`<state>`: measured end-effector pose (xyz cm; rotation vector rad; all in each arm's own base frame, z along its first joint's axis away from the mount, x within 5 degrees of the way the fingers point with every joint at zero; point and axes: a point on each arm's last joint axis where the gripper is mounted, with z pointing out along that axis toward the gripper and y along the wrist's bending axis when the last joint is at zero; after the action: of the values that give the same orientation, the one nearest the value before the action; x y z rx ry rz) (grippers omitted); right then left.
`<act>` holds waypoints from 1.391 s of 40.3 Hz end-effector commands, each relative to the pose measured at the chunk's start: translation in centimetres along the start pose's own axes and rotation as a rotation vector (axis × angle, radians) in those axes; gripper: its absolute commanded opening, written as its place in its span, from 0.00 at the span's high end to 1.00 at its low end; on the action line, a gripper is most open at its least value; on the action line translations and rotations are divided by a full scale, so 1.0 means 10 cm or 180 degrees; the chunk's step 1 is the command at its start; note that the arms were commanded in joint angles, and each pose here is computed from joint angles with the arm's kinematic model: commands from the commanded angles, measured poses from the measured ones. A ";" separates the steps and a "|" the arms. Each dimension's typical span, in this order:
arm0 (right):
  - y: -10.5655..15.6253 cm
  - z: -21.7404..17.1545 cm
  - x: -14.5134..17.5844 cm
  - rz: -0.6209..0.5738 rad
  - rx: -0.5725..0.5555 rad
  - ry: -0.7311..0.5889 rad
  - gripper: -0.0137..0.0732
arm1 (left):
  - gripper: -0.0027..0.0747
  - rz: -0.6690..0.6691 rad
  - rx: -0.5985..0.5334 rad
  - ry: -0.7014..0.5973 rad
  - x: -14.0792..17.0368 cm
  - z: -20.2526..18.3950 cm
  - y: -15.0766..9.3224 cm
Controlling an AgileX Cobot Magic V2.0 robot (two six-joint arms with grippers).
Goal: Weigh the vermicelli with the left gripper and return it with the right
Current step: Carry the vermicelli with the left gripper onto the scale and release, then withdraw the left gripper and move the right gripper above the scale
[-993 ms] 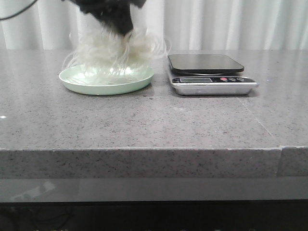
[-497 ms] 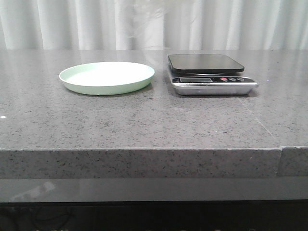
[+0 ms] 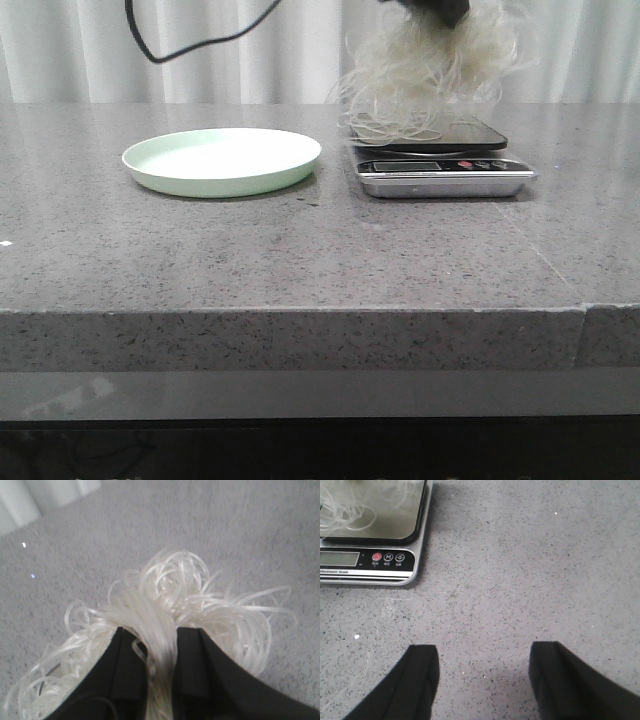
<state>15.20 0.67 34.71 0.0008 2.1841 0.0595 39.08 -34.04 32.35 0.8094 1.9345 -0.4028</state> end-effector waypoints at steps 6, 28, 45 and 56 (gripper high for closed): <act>-0.01 -0.06 -0.13 -0.0019 0.0032 -0.0283 0.25 | 0.58 0.0031 -0.0035 -0.0491 -0.38 -0.34 0.01; -0.01 -0.06 -0.13 -0.0019 0.0032 -0.0283 0.25 | 0.42 0.0068 -0.0069 -0.0432 -0.77 -1.38 0.04; -0.01 -0.06 -0.13 -0.0019 0.0032 -0.0283 0.25 | 0.42 -0.0219 -0.0146 -0.0653 -0.83 -2.96 0.06; -0.01 -0.06 -0.13 -0.0019 0.0032 -0.0283 0.25 | 0.42 -0.0148 -0.0207 -0.0615 -0.21 -3.39 0.02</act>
<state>15.20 0.67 34.71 0.0008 2.1841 0.0595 19.89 -16.64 49.28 0.7124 1.9076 -0.3806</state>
